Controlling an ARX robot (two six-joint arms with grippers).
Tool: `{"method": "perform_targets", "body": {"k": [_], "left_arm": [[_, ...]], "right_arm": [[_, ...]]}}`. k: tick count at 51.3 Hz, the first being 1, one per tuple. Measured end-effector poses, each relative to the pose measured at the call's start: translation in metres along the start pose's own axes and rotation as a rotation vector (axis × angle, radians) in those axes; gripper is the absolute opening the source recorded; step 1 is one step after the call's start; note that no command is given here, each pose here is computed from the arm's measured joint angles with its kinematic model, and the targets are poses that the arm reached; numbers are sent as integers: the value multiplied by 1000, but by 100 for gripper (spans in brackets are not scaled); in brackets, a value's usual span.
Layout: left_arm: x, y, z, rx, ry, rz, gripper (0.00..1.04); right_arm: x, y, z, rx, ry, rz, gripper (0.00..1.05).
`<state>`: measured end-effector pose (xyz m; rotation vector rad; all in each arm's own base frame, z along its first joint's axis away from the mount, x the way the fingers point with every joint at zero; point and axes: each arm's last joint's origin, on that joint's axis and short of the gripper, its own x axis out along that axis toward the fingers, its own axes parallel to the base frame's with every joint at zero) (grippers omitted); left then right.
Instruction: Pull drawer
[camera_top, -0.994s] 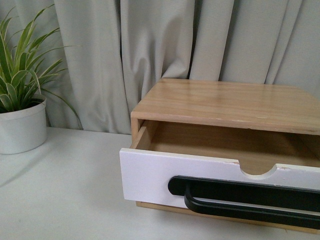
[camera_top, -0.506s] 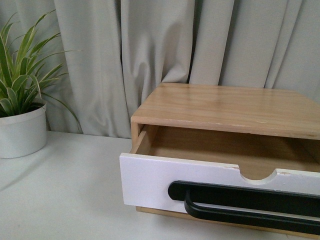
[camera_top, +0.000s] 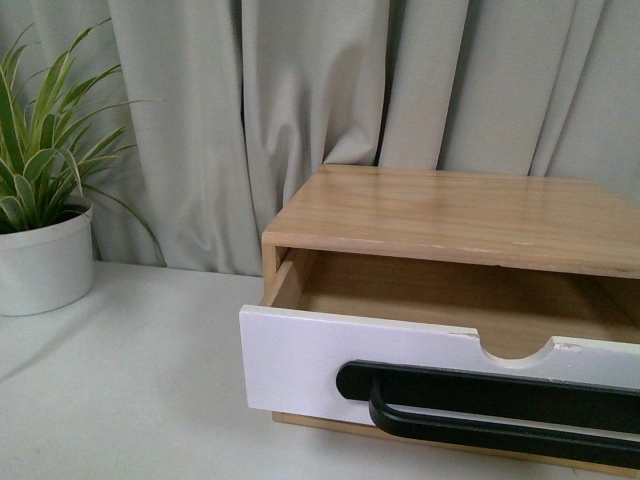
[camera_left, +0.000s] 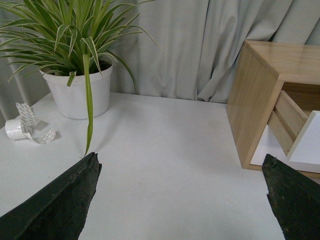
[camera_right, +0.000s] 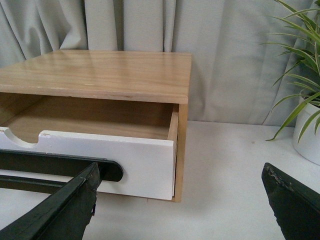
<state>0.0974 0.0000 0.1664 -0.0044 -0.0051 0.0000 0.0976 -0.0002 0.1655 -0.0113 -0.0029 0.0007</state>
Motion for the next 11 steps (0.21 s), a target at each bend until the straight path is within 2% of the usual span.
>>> {"method": "perform_targets", "body": {"k": [11], "left_arm": [[0,0,0,0,0,0,98]], "right_arm": [[0,0,0,0,0,0,96]]}}
